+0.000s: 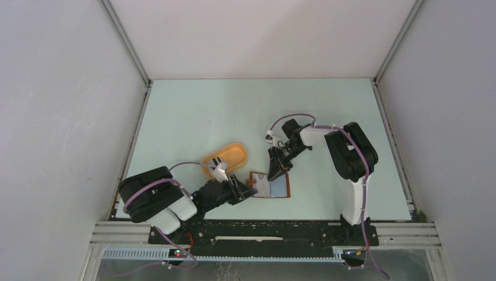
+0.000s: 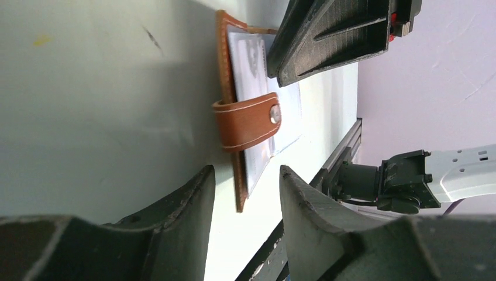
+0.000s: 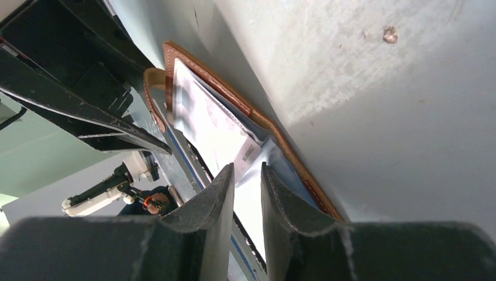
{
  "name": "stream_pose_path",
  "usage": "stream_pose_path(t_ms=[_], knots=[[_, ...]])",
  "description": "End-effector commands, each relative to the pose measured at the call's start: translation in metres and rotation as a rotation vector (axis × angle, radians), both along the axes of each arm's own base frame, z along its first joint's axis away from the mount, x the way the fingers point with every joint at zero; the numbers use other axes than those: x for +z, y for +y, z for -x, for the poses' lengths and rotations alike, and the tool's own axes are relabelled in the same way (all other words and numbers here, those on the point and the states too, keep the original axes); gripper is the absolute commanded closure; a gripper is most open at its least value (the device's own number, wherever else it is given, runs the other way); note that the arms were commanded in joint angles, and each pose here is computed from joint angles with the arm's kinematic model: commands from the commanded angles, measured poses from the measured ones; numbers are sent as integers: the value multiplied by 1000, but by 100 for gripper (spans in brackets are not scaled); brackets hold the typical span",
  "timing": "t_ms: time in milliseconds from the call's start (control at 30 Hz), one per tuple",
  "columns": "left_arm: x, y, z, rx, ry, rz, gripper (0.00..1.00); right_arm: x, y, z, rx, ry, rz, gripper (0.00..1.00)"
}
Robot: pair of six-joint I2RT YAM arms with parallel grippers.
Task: Put the credit cards into the card holder
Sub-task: Insert the credit card into the card holder.
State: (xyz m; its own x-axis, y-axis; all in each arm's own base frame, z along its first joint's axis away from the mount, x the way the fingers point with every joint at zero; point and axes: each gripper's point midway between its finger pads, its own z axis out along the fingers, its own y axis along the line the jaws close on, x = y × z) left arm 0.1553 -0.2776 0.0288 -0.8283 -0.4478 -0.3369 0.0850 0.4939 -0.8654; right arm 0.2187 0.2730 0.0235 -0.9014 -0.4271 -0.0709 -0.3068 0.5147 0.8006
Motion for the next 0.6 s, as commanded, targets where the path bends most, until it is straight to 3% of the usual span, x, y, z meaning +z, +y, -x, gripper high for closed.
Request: stream_pose_path(t_ms=[0, 267, 567], knots=[[-7, 13, 0, 31, -15, -50, 51, 6, 0, -11, 17, -81, 11, 69], [-7, 9, -1, 19, -17, -56, 67, 12, -3, -12, 33, -147, 41, 81], [-8, 12, 1, 19, -14, -58, 83, 15, -3, -13, 70, -252, 106, 87]])
